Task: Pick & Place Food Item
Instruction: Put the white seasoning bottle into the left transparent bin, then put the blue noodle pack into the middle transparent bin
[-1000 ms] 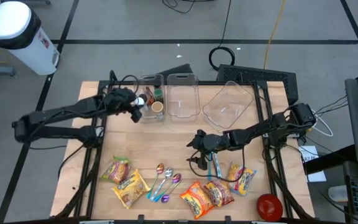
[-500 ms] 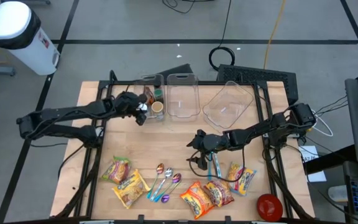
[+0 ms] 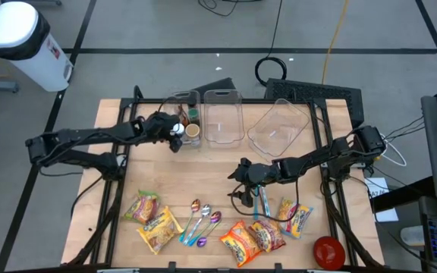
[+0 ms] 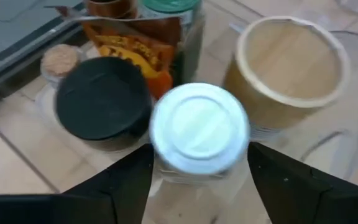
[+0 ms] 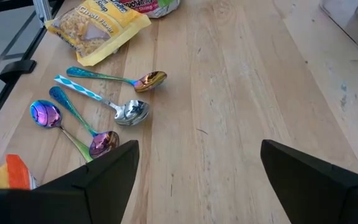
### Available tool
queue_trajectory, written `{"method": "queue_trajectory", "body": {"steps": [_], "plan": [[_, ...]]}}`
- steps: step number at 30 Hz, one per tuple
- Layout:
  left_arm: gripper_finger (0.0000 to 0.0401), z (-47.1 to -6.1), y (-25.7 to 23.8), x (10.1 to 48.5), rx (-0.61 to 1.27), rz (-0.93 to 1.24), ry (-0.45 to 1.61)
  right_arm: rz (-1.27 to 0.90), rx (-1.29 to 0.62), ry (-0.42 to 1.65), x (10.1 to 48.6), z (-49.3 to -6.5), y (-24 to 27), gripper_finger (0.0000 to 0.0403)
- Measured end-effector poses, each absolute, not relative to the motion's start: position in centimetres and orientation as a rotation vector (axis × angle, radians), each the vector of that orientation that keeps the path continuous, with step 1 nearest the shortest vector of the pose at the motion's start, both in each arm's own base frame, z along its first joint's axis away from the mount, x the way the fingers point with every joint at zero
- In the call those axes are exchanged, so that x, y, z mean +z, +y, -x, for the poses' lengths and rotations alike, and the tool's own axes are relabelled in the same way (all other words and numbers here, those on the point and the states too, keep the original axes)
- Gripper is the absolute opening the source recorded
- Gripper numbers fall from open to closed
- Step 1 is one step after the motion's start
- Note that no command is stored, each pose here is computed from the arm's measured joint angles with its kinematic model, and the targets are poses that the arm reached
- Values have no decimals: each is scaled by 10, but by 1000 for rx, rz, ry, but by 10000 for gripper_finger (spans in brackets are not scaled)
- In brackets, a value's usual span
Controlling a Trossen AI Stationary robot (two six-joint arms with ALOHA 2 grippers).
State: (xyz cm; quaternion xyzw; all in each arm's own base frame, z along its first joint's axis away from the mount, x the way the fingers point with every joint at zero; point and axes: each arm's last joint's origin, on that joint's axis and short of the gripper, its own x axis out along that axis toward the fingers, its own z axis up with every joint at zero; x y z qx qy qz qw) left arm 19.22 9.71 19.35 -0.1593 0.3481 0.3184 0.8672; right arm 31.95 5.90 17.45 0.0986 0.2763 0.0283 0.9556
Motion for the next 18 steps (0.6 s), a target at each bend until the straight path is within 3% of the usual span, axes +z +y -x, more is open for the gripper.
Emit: {"method": "queue_trajectory", "body": {"steps": [11, 18], "plan": [[282, -173, 88, 226, 657, 331, 565, -212, 61, 565, 174, -319, 59, 329], [270, -151, 75, 255, 589, 346, 377, -342, 289, 535, 212, -300, 66, 329]]}}
